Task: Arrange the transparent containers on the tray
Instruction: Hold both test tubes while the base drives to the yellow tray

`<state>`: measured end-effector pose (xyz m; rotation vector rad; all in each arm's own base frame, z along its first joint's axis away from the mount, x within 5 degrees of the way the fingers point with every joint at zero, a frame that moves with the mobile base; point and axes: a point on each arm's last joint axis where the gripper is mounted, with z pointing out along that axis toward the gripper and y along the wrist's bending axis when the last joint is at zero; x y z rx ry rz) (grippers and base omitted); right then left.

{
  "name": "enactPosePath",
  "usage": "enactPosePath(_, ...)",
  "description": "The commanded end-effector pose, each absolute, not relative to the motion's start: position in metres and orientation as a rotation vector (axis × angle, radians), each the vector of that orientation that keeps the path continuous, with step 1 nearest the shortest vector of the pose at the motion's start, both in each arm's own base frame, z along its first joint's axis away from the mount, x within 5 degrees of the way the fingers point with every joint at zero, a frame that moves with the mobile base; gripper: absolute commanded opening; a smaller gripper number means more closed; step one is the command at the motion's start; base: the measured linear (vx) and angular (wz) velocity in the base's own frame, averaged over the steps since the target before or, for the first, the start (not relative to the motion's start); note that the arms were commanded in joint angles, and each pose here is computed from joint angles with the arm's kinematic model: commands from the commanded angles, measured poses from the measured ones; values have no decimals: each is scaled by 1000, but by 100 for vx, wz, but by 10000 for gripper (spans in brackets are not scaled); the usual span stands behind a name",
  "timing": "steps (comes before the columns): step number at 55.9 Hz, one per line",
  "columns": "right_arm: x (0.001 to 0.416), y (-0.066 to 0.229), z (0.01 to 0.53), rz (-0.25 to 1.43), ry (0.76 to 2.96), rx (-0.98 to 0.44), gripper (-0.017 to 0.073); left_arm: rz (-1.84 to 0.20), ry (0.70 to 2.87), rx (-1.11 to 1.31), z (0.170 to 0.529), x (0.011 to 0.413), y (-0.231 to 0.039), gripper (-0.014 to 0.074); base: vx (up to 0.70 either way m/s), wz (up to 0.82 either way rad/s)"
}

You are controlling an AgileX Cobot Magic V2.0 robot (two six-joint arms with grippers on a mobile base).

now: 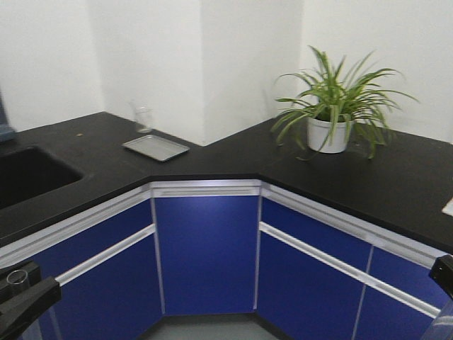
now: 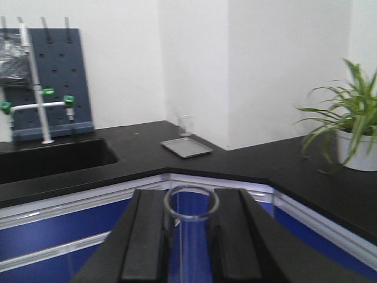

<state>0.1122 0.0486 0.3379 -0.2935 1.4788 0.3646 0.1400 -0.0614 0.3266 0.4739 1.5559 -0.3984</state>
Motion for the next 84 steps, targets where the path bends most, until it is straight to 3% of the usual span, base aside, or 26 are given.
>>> enactPosePath(1, 109, 51, 352, 396, 1400, -314, -13, -440, 1519, 448, 338, 138, -62, -3, -30, 40)
enactPosePath(43, 109, 51, 352, 396, 1400, -314, -13, -440, 1519, 448, 338, 138, -62, -3, -23, 43)
enactPosePath(84, 109, 51, 352, 396, 1400, -314, -13, -440, 1519, 448, 338, 138, -62, -3, 1, 59)
